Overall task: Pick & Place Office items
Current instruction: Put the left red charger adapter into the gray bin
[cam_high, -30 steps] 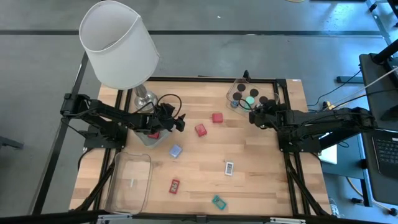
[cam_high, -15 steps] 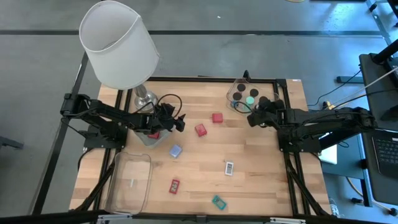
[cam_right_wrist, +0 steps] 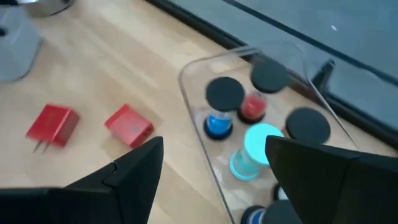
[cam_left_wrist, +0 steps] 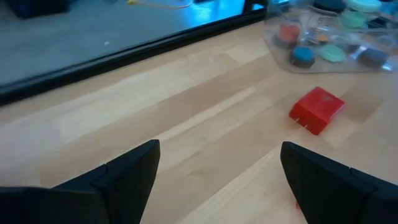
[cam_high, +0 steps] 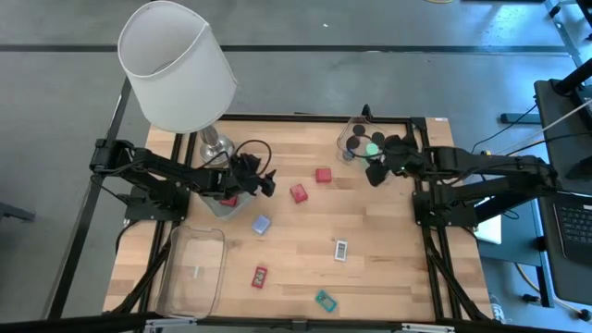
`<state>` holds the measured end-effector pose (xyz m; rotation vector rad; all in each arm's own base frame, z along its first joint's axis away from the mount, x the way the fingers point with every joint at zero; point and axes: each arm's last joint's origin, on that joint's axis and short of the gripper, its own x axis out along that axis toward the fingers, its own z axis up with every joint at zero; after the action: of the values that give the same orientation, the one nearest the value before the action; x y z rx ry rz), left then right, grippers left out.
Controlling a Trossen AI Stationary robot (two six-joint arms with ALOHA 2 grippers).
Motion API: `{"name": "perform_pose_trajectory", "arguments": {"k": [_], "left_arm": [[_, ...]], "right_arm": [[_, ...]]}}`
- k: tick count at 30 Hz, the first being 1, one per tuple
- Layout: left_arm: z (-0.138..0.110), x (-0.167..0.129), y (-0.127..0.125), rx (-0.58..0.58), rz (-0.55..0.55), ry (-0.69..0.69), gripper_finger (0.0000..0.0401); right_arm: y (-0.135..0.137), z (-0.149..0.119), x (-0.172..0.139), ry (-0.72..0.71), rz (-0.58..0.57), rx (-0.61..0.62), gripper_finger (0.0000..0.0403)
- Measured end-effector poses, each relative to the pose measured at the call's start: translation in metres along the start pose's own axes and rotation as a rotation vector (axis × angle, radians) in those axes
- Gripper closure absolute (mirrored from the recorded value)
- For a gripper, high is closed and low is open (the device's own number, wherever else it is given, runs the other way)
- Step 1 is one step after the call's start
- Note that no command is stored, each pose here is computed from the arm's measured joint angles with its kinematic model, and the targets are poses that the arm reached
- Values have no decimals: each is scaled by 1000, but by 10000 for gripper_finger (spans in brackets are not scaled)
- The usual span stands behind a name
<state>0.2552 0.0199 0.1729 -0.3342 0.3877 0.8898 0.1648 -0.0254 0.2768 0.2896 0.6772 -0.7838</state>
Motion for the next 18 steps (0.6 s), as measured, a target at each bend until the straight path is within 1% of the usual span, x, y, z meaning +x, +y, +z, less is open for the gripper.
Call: {"name": "perform_pose_trajectory", "arguments": {"k": [2,4,7,10,12,14,18], "left_arm": [[2,0,-3,43,-43,-8,70],[6,0,-7,99,-117,-15,70],[11,-2,-15,216,-284,-33,70],[17,-5,-22,332,-430,-86,70],[21,-6,-25,369,-471,-141,70],[25,-7,-26,393,-480,-182,70],[21,-5,-28,452,-505,-176,70]], "right_arm": [[1,1,-2,2,17,-50,118],[2,1,-2,4,23,-98,118],[2,-1,-2,13,20,-157,118],[1,-2,-2,22,16,-196,118],[1,-2,-2,22,15,-220,118],[1,-2,-2,22,15,-244,118],[1,-1,-2,20,15,-267,118]]}}
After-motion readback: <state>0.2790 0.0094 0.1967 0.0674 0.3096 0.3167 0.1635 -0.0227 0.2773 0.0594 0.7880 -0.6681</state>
